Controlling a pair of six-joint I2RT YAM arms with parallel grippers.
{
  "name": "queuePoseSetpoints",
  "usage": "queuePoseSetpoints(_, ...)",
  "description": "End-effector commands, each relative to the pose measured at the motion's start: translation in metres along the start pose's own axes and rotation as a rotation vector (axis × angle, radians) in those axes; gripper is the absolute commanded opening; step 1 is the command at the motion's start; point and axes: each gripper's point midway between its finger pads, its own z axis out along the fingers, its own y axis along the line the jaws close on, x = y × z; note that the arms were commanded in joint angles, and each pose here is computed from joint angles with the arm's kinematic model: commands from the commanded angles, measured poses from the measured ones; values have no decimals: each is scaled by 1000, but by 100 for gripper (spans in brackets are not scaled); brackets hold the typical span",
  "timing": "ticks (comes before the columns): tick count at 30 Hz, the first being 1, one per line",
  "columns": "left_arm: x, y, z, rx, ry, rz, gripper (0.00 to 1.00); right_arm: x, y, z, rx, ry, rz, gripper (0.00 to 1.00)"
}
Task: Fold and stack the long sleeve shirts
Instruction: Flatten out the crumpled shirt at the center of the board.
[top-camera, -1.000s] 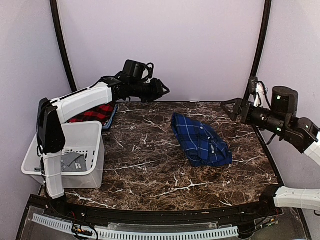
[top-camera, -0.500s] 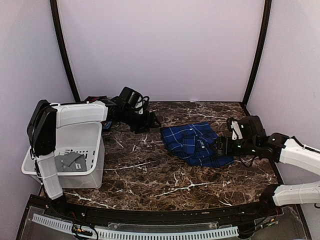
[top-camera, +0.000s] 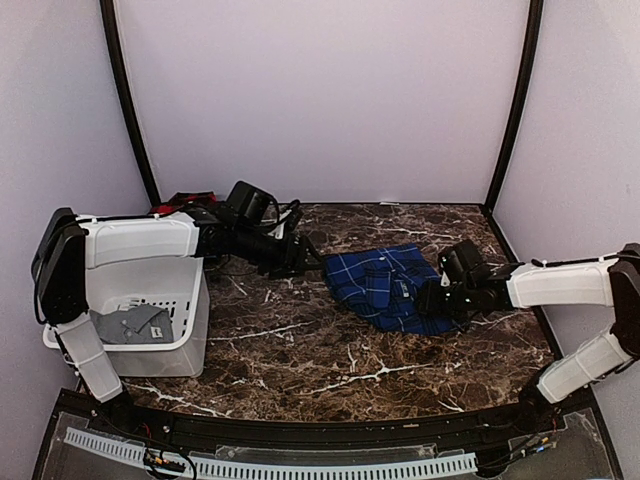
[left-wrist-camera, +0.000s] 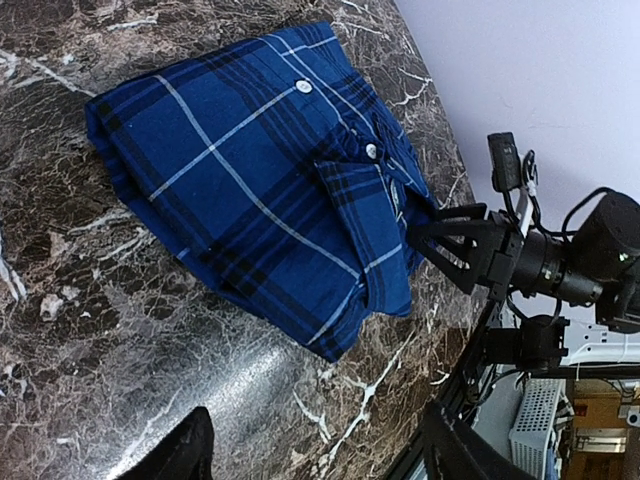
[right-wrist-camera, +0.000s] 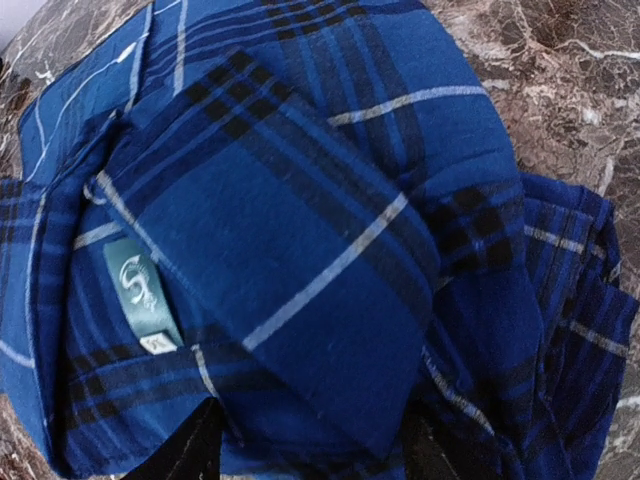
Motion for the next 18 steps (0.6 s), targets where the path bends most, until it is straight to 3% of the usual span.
queuePoseSetpoints(1, -3, -22, -20, 48, -15, 91, 70, -35, 15, 8, -36, -86, 72, 54)
queuePoseSetpoints(6, 0, -21, -16, 53, 5, 106, 70, -49, 23, 6, -49, -116, 90, 46)
queuePoseSetpoints(14, -3, -19, -18, 36, -5, 129, 71, -76, 47, -12, -107, -165, 85, 6)
queuePoseSetpoints(18, -10, -22, -17, 49, -22, 142, 70, -110, 79, -34, -192, -223, 61, 0)
